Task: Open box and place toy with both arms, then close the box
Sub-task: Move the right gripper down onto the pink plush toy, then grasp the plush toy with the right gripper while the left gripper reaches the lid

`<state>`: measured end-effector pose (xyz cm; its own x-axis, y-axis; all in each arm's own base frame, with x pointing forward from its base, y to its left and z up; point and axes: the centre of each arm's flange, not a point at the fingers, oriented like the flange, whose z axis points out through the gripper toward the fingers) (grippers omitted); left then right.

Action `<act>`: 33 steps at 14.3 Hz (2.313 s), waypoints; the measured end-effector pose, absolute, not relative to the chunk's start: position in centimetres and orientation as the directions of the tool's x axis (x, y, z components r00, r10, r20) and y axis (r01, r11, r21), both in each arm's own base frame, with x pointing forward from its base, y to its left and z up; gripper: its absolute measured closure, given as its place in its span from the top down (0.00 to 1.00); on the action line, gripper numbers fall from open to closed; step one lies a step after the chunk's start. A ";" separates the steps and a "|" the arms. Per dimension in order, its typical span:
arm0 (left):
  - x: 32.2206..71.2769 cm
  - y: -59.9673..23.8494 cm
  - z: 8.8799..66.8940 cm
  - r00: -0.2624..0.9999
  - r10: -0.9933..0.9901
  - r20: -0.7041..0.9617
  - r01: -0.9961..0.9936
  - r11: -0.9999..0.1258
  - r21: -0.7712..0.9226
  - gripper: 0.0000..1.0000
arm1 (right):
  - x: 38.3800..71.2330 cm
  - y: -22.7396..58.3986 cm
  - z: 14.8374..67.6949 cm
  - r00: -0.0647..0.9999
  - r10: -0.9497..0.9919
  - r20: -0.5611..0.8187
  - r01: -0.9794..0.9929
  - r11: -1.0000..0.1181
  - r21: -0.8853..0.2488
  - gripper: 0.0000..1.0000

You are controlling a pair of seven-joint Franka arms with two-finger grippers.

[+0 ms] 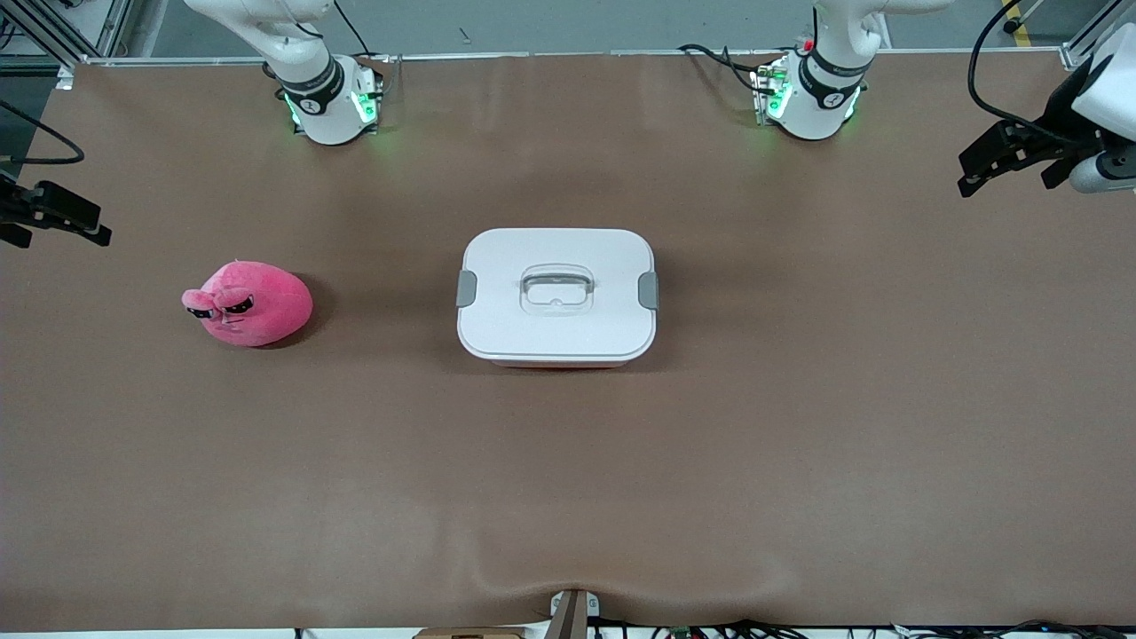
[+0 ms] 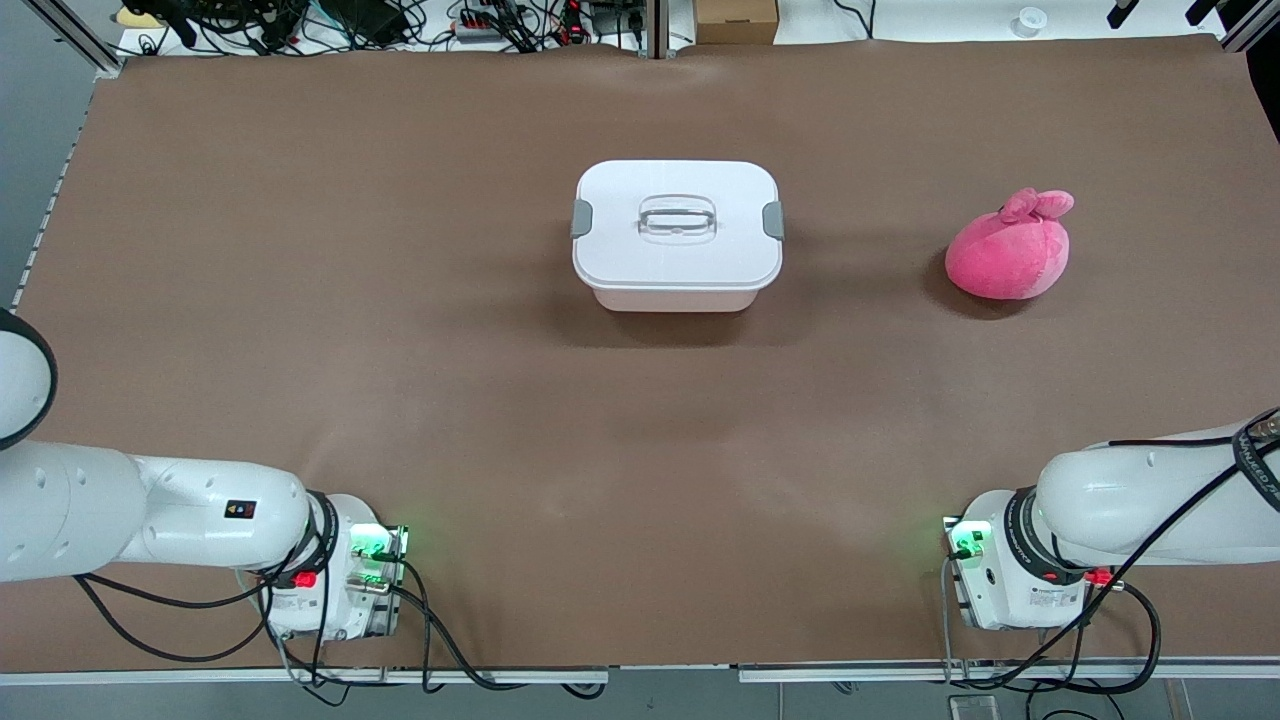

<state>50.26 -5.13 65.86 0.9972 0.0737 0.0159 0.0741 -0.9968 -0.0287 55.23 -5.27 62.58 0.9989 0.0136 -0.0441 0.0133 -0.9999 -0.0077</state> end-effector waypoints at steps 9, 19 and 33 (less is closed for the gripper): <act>50.8 -5.2 65.1 0.997 0.074 0.000 0.074 -0.997 -0.031 1.00 | 57.9 -3.1 52.8 0.986 0.125 -0.112 0.123 -0.992 -0.023 1.00; 50.9 -4.6 65.2 0.996 0.086 0.003 0.086 -0.996 -0.030 1.00 | 57.4 -3.7 43.6 0.953 0.255 -0.165 0.249 -0.967 -0.057 1.00; 51.0 -17.8 61.0 0.871 0.488 -0.053 0.488 -0.873 -0.022 1.00 | 54.2 -5.2 35.4 0.948 0.248 -0.200 0.238 -0.969 -0.073 1.00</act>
<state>51.01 -17.78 60.95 0.8712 0.4880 -0.0530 0.4876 -0.8728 -0.0222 54.22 -5.23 35.42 0.9480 0.2476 -0.2000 0.2376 -0.9686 -0.0733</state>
